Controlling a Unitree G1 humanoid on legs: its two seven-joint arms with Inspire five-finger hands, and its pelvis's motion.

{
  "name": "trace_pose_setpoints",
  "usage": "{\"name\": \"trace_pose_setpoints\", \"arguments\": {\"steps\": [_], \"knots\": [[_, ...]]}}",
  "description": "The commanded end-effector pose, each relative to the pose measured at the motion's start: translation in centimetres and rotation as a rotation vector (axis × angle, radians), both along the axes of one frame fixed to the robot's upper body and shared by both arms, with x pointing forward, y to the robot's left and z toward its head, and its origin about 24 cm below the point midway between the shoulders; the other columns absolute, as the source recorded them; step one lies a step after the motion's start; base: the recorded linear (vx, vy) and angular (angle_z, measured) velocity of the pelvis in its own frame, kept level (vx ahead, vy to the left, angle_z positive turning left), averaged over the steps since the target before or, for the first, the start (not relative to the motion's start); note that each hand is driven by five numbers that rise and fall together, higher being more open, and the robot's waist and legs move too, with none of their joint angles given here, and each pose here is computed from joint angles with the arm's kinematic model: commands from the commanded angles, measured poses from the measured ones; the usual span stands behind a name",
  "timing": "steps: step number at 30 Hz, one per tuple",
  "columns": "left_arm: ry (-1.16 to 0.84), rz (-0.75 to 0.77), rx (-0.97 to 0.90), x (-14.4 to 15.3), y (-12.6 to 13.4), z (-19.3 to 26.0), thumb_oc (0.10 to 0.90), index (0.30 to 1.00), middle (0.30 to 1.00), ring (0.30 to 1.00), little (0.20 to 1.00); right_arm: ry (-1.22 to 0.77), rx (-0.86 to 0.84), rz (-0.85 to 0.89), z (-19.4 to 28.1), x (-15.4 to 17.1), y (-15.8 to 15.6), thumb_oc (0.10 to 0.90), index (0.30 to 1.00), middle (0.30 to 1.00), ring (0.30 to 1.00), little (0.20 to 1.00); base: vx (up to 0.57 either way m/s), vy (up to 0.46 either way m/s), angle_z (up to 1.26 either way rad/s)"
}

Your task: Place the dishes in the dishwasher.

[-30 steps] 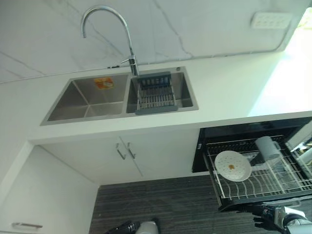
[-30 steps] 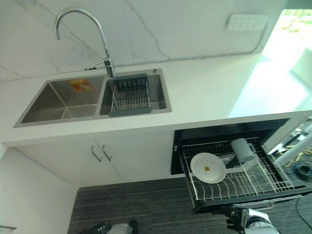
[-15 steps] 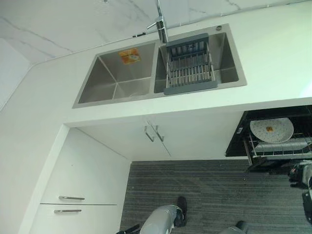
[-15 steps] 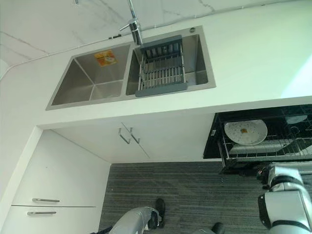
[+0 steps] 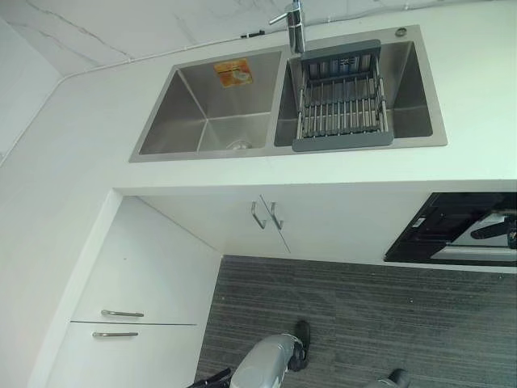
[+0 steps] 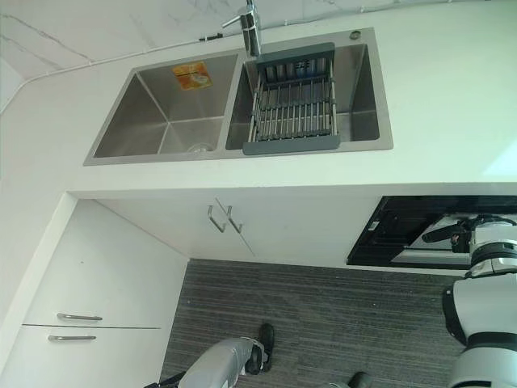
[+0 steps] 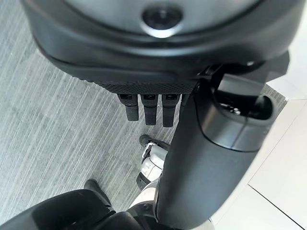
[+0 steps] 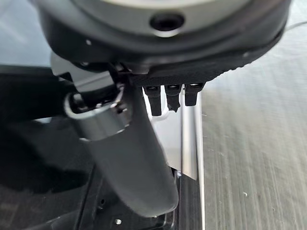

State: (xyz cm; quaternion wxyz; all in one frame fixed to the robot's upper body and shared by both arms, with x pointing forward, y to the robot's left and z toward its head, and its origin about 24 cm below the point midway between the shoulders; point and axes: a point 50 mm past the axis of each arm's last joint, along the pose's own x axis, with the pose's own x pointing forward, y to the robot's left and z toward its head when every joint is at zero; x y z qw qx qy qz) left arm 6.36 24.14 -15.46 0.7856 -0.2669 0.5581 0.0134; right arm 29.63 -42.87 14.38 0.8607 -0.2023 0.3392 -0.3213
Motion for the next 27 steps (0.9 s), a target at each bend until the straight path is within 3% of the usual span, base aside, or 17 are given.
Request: {"name": "trace_pose_setpoints", "arguments": {"steps": [1, 7, 8, 9, 10, 14, 17, 20, 27], "knots": [[0.012, -0.02, 0.056, -1.3, 2.8, 0.8, 0.8, 0.9, 0.9, 0.9, 0.9, -0.502, -0.378, 0.349, 13.9, 4.4, 3.4, 0.8, 0.9, 0.9, 0.9, 0.9, -0.04, -0.036, -0.02], [-0.005, -0.013, 0.077, -1.3, 3.3, 0.9, 0.8, 0.9, 0.9, 0.9, 0.9, -0.357, -0.226, 0.333, 8.0, 4.0, 2.5, 0.8, 0.9, 0.9, 0.9, 0.9, -0.08, -0.047, -0.02], [-0.008, -0.018, 0.083, -1.2, 3.4, 0.9, 0.8, 0.9, 0.9, 0.9, 0.9, -0.318, -0.186, 0.321, 6.3, 3.7, 2.4, 0.8, 0.9, 0.9, 0.9, 0.9, -0.21, -0.074, -0.05], [-0.02, -0.038, 0.095, -0.8, 3.2, 0.9, 0.8, 0.9, 0.9, 0.9, 0.9, -0.298, -0.041, 0.293, 2.1, 3.1, 2.6, 0.8, 0.9, 0.9, 0.9, 0.9, -0.19, -0.067, -0.09], [-0.021, -0.035, 0.098, -0.8, 3.2, 0.9, 0.8, 0.9, 0.9, 0.9, 0.9, -0.297, -0.023, 0.295, 1.5, 3.1, 2.7, 0.8, 0.9, 0.9, 0.9, 0.9, -0.19, -0.101, -0.1], [-0.089, -0.03, 0.127, 0.7, 3.0, 1.0, 0.8, 0.9, 0.9, 0.9, 0.9, -0.241, 0.198, 0.317, -8.0, 1.2, 5.7, 0.8, 0.9, 0.9, 0.9, 0.9, -0.11, -0.077, -0.13], [-0.126, -0.003, 0.14, 1.5, 2.5, 0.9, 0.8, 0.9, 0.9, 0.9, 0.9, -0.208, 0.332, 0.276, -13.7, -1.4, 8.0, 0.8, 0.9, 0.9, 0.9, 0.9, -0.12, -0.01, -0.19], [-0.137, 0.032, 0.181, 2.5, 2.5, 1.0, 0.8, 0.9, 0.9, 0.9, 0.9, -0.144, 0.457, 0.206, -19.4, -6.1, 9.7, 0.8, 0.9, 0.9, 0.9, 0.9, -0.06, -0.022, -0.29], [-0.142, 0.052, 0.285, 4.2, 2.7, 1.2, 0.8, 0.9, 0.9, 0.9, 0.9, -0.008, 0.577, 0.171, -24.6, -11.6, 12.6, 0.8, 0.9, 0.9, 0.9, 0.9, -0.01, -0.015, -0.2]]}}
